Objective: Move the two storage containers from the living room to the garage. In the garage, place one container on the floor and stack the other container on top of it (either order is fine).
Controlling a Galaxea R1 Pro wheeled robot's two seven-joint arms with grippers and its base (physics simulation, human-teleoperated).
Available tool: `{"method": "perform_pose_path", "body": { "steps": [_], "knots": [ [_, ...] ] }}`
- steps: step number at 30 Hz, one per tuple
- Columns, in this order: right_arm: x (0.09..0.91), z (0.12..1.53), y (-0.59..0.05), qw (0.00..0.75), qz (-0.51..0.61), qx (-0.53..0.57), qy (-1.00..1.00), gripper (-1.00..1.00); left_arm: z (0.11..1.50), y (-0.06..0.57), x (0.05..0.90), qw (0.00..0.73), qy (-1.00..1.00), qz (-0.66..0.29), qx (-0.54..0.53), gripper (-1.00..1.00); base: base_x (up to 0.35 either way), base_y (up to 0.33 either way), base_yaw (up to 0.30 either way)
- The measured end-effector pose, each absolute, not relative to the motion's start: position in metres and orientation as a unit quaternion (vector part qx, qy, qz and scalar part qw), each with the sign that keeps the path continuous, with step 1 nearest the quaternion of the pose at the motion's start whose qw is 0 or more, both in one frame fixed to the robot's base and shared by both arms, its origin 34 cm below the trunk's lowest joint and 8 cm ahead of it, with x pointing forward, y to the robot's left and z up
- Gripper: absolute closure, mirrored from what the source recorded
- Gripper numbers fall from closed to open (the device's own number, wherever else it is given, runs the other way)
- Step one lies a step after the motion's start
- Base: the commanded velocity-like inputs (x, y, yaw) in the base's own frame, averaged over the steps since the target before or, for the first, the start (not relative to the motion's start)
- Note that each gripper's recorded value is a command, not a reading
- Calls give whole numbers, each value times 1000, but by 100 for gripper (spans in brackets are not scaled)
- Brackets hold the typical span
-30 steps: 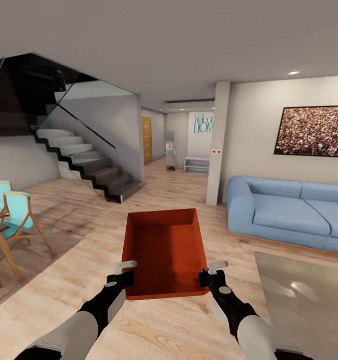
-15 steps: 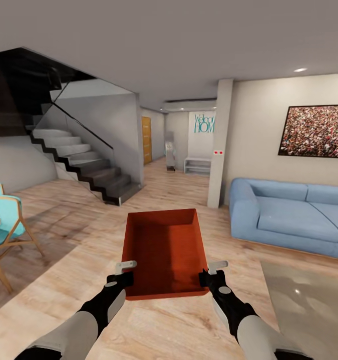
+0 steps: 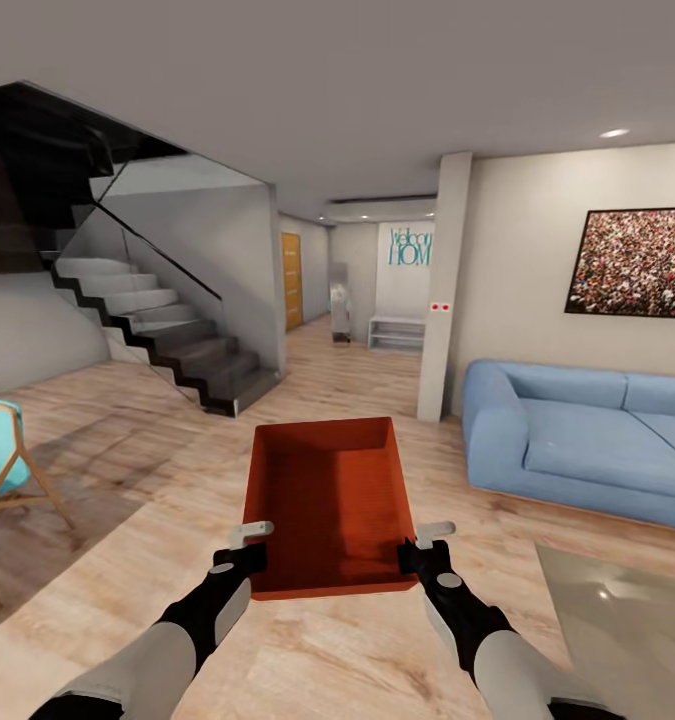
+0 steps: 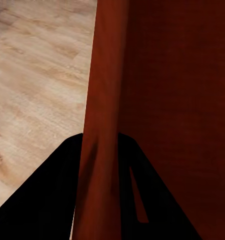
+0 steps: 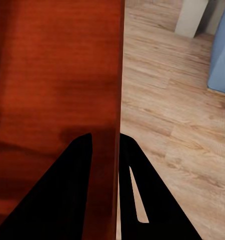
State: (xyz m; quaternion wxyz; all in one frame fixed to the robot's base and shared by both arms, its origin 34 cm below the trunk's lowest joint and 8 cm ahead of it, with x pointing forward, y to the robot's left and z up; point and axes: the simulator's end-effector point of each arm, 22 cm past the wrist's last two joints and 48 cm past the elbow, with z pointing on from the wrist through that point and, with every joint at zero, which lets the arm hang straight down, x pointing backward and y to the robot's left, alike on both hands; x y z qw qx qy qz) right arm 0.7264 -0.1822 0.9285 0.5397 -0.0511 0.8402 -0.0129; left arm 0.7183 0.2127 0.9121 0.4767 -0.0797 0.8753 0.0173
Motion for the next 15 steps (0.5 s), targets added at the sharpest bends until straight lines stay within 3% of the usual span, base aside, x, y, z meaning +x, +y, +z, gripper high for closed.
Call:
{"method": "perform_pose_path", "body": {
  "steps": [15],
  "knots": [
    [726, 929, -181, 541, -13, -50, 840, 100, 913, 214, 719, 478, 875, 17, -79, 100, 323, 0, 0]
  ]
}}
